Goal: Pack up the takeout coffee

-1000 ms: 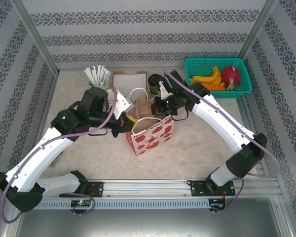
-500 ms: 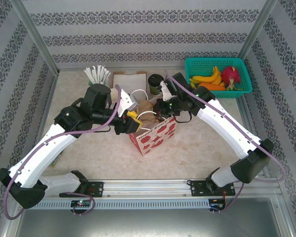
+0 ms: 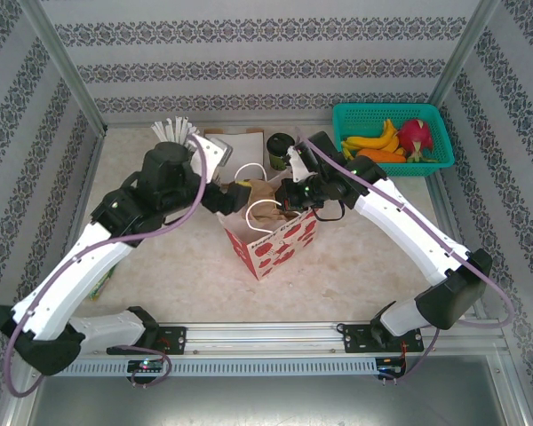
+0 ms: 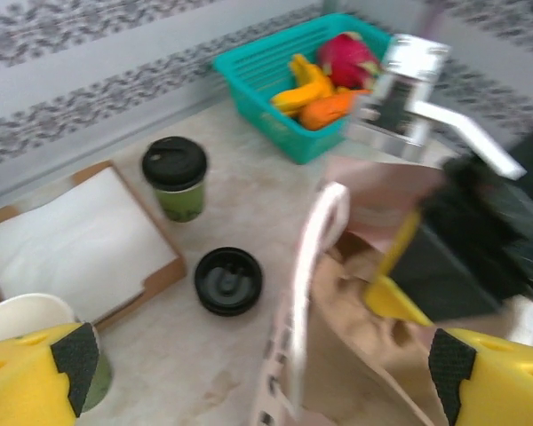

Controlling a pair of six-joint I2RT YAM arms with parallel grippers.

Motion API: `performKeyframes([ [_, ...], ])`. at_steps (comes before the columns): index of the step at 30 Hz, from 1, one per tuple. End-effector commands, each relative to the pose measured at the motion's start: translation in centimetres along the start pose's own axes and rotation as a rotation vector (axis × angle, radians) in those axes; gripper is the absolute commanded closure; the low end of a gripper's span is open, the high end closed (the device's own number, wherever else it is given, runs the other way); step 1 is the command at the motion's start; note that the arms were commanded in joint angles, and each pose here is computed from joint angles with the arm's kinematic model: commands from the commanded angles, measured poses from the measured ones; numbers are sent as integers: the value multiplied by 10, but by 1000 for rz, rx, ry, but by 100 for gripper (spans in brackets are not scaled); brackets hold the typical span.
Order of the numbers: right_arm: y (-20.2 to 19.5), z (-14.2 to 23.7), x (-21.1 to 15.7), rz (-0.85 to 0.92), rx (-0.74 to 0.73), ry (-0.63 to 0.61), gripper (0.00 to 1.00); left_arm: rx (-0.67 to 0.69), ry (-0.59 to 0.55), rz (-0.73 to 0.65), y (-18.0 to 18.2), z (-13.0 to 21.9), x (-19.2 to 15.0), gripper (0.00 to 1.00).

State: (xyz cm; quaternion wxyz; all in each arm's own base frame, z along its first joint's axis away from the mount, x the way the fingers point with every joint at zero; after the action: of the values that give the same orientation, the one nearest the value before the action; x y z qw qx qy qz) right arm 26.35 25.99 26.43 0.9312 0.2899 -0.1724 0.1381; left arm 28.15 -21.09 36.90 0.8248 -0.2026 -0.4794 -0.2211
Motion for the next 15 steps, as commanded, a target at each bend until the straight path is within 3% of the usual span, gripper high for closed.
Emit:
performKeyframes([
  [1, 0, -3, -2, 31, -4, 8, 100, 142, 6, 54, 25, -7, 10, 9],
  [2, 0, -3, -2, 32, -4, 6, 100, 151, 21, 58, 26, -13, 9, 17],
  [9, -4, -5, -8, 44, -24, 36, 100, 217, 29, 70, 39, -33, 22, 97],
  [15, -11, -6, -17, 31, -60, 90, 100, 251, 52, 75, 45, -47, 31, 100],
])
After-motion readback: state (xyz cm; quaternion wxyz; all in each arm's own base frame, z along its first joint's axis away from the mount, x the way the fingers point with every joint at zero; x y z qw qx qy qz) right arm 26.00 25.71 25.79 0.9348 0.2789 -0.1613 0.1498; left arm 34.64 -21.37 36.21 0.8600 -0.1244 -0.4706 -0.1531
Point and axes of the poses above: each hand's point on the last joint's axis, 136 mm out from that joint toward the fingers, its own z axis back along the fingers, its own y axis along the line the jaws close on, x = y × z, the point moved 1 cm from there along z, back along the fingers, and after that the axes turned 4 degrees about z, right-handed, at the moved point
